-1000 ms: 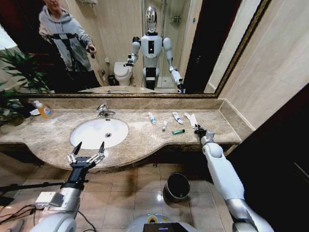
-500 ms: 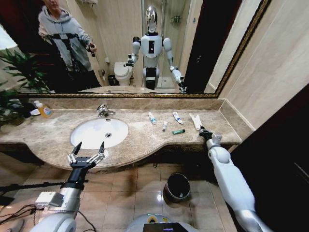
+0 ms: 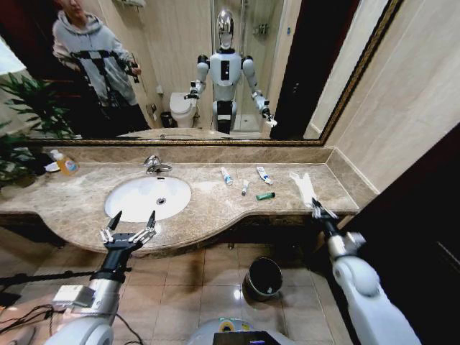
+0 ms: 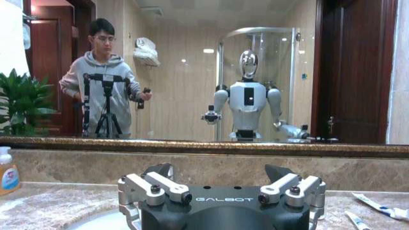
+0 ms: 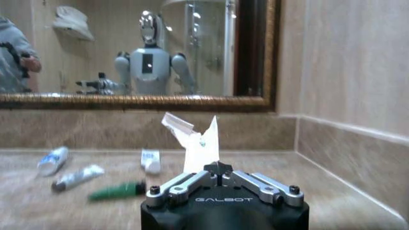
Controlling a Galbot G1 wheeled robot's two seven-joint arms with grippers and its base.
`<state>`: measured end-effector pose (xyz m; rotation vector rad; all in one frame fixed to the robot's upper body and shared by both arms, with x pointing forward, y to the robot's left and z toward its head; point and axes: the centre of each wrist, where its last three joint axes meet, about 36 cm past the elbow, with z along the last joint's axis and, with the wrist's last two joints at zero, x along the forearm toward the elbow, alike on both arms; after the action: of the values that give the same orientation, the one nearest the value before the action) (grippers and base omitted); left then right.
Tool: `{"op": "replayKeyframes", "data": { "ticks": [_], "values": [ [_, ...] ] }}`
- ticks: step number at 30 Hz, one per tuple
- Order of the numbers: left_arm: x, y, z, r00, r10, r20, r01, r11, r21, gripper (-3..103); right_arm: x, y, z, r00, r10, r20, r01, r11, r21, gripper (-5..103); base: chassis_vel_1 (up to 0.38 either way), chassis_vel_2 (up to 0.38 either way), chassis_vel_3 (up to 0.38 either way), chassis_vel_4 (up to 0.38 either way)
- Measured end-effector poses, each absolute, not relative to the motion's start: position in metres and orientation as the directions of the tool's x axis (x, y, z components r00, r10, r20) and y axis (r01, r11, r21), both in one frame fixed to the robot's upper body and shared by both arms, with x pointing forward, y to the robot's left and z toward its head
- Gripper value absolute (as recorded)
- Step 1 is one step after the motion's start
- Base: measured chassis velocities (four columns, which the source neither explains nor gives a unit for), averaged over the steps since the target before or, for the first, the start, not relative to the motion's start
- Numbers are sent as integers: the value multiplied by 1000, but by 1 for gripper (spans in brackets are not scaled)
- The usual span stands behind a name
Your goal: Pick up the trash from the sink and place it in the trash bin.
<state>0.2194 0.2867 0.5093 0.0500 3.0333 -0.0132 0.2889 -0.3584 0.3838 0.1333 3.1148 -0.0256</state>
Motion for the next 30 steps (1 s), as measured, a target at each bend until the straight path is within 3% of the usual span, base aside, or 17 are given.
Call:
{"op": "replayKeyframes", "data": {
  "ticks": [8, 12, 14, 30],
  "values": [
    [219, 287, 509, -994, 32, -108, 33, 999, -7, 100, 209, -335, 300, -978, 158, 134, 156, 987, -32, 0, 0, 0, 0, 0],
    [219, 287, 509, -994, 32, -108, 33, 999, -7, 100, 197, -332, 278, -971, 160, 177, 155, 987, -42, 0, 0, 0, 0, 0],
    [219, 287, 509, -994, 32, -108, 33, 999, -7, 100, 185, -326, 240, -950, 148, 276, 143, 989, -38, 0, 0, 0, 0, 0],
    [219, 287, 509, -994, 32, -108, 33, 999, -7, 100, 198, -310, 126, -830, 61, 554, -3, 993, -115, 0, 0, 0, 0, 0]
  ]
}}
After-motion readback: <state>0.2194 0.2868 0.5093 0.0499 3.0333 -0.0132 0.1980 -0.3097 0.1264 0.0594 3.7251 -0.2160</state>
